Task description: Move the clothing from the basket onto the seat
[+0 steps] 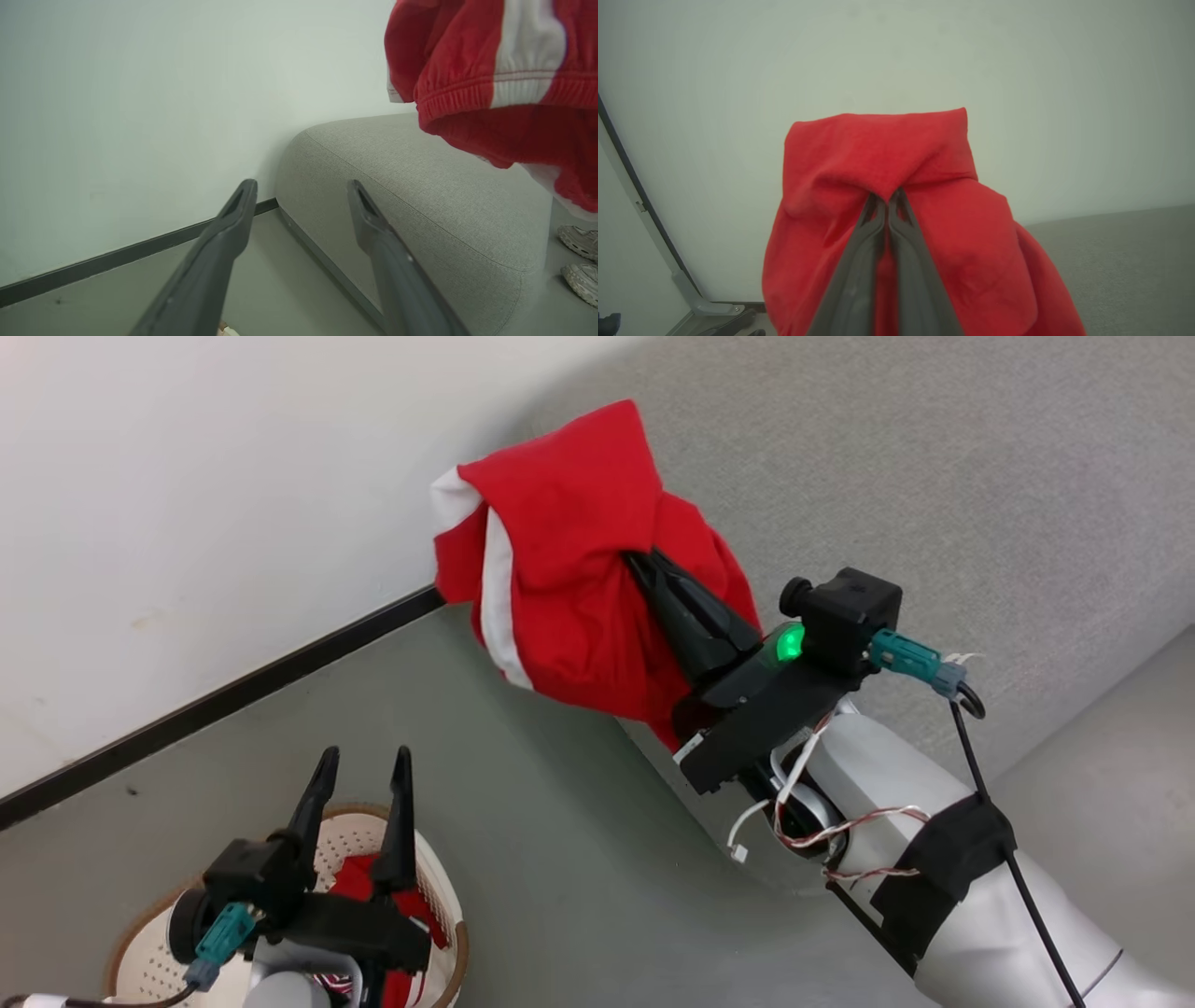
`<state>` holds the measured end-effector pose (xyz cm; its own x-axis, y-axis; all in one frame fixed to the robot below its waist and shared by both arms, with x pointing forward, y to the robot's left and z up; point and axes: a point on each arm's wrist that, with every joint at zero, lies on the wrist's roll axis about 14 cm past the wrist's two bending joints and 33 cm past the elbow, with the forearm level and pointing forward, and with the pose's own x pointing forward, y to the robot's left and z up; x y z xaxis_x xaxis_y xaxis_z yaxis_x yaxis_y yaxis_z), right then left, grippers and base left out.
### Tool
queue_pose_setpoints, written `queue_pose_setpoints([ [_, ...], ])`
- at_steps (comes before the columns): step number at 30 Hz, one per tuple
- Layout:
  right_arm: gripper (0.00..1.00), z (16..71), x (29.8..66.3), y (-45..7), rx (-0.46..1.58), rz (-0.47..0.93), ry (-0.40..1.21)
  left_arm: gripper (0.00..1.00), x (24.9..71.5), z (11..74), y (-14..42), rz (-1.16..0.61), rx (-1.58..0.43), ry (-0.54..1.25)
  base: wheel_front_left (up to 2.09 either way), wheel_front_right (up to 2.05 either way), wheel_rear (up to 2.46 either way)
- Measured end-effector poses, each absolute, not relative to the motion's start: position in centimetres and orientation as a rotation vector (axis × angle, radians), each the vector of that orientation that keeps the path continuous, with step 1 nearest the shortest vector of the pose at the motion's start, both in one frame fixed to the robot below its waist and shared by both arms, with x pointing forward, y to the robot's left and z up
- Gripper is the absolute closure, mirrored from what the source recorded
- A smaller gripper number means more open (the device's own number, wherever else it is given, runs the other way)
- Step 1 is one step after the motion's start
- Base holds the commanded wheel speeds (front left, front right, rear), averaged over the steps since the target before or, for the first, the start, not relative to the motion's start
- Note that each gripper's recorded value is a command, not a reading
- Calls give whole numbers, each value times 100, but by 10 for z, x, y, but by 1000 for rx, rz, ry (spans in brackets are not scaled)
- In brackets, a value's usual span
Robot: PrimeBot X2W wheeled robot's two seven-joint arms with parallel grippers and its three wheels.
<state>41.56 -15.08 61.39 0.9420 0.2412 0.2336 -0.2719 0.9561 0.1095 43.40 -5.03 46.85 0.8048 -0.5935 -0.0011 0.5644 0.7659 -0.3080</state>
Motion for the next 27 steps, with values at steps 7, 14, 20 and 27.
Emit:
queue_pose_setpoints([
  [7, 100, 612, 416, -167, 135, 211, -222, 0, 433, 474, -72, -690, -307, 92, 0, 0, 0],
  [14, 100, 607, 414, -176, 124, 179, -219, 0, 430, 474, -84, -728, -308, 95, 0, 0, 0],
  [20, 100, 608, 414, -184, 118, 154, -225, 0, 429, 472, -90, -744, -305, 103, 0, 0, 0],
  [27, 100, 607, 413, -199, 119, 109, -231, 0, 427, 470, -95, -760, -310, 114, 0, 0, 0],
])
